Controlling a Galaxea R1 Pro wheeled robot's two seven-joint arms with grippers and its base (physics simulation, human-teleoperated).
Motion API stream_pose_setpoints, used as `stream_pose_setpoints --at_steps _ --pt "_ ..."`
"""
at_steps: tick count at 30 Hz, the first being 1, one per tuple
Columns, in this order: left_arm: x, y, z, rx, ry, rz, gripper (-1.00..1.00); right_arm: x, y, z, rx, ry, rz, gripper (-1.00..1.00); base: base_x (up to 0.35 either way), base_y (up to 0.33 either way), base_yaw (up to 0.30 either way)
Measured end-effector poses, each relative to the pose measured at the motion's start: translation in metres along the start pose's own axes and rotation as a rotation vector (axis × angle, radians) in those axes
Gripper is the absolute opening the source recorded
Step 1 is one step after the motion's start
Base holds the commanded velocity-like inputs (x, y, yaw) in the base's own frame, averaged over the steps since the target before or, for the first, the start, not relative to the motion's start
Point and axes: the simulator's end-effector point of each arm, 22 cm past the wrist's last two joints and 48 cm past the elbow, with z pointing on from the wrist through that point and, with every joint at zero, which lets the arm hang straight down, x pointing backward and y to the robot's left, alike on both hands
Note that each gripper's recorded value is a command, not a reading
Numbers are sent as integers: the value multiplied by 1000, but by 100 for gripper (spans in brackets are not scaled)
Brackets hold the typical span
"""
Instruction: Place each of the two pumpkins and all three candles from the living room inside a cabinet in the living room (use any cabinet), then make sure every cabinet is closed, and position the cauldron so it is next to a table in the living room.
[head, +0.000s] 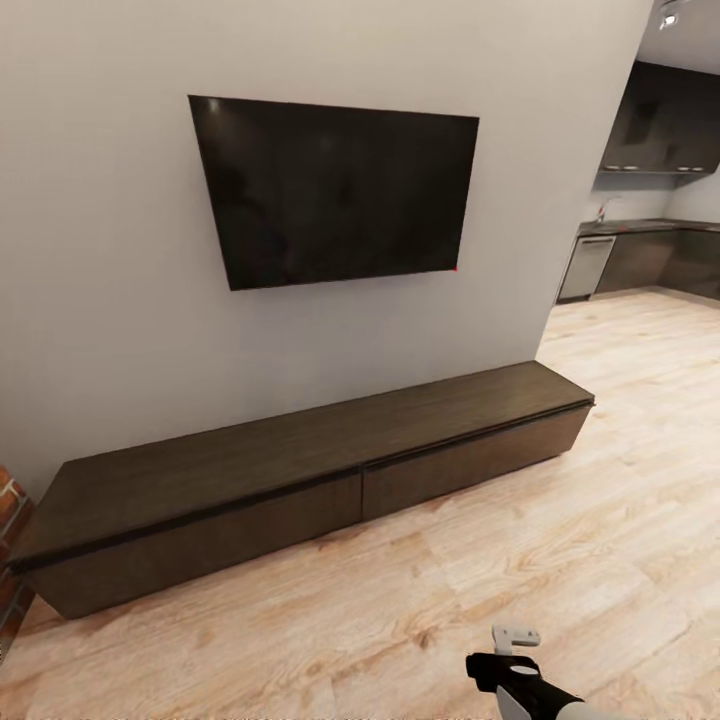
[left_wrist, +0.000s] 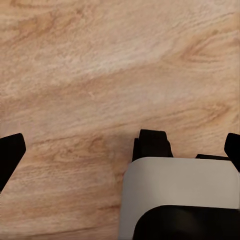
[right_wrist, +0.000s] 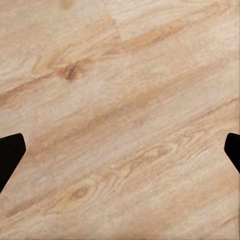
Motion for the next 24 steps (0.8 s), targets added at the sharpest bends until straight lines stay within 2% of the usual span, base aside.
stream_pose_setpoints --at_steps 10,18,24 --pt "3 3 -15 -2 17 1 100 28 -10 -13 15 30 -1 100 0 0 0" --pt "6 3 -26 0 30 3 100 69 -21 -28 32 87 -10 100 0 0 0" --pt "11 2 -35 9 46 3 100 102 -8 -43 -47 92 -7 100 0 0 0"
